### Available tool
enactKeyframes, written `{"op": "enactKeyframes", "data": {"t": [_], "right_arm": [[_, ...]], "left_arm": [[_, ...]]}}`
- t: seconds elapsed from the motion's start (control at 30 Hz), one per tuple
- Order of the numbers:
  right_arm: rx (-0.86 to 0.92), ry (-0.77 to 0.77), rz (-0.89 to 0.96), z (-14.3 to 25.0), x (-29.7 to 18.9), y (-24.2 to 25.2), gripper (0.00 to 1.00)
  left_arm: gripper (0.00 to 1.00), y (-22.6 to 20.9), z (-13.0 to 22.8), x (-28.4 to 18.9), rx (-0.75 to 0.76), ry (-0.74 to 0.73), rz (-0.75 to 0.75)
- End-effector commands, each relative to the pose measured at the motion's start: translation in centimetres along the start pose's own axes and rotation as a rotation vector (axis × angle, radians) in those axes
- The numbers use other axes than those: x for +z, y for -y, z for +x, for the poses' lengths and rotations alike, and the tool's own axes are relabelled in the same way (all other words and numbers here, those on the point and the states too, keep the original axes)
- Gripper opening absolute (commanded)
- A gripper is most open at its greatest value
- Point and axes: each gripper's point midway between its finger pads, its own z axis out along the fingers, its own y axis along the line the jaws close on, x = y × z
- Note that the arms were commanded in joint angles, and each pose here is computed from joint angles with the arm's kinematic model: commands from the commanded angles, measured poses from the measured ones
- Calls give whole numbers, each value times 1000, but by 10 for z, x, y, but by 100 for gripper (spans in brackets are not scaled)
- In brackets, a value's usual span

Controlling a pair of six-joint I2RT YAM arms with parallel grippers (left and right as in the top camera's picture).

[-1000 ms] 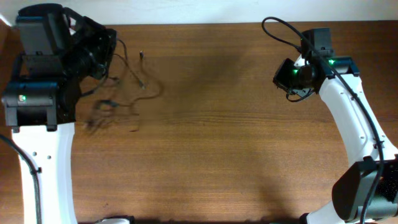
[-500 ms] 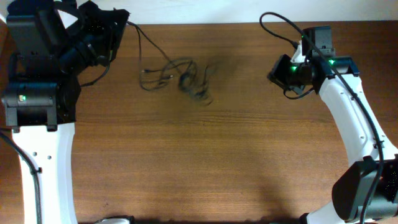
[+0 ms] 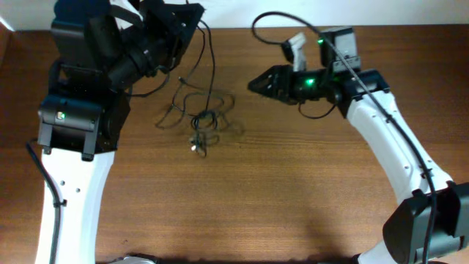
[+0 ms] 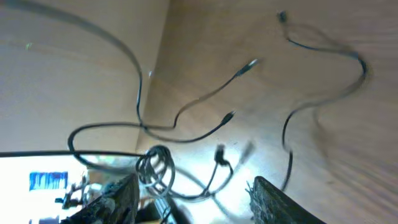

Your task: Untangle cables

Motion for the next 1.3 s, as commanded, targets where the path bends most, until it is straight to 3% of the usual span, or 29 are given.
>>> {"op": "enactKeyframes", "data": {"t": [0.0, 0.23, 0.5, 0.77, 1.0, 1.27], "right_arm": [[-5, -49, -47, 11, 17, -12, 64], [25, -60, -69, 15, 28, -26, 70], [-5, -89, -41, 31, 48, -36, 70], [-19, 13, 246, 25, 58, 4, 70], [-76, 28, 239, 27, 70, -9, 69], [-84, 110, 485, 23, 77, 29, 59]], "left_arm": [[0, 22, 0, -5, -7, 27, 60], [0, 27, 2, -4, 2, 27, 76], [0, 27, 1, -5, 2, 32, 74], [0, 26, 0, -4, 1, 36, 72], [0, 26, 0, -4, 1, 36, 72], [0, 26, 0, -4, 1, 36, 72]]}}
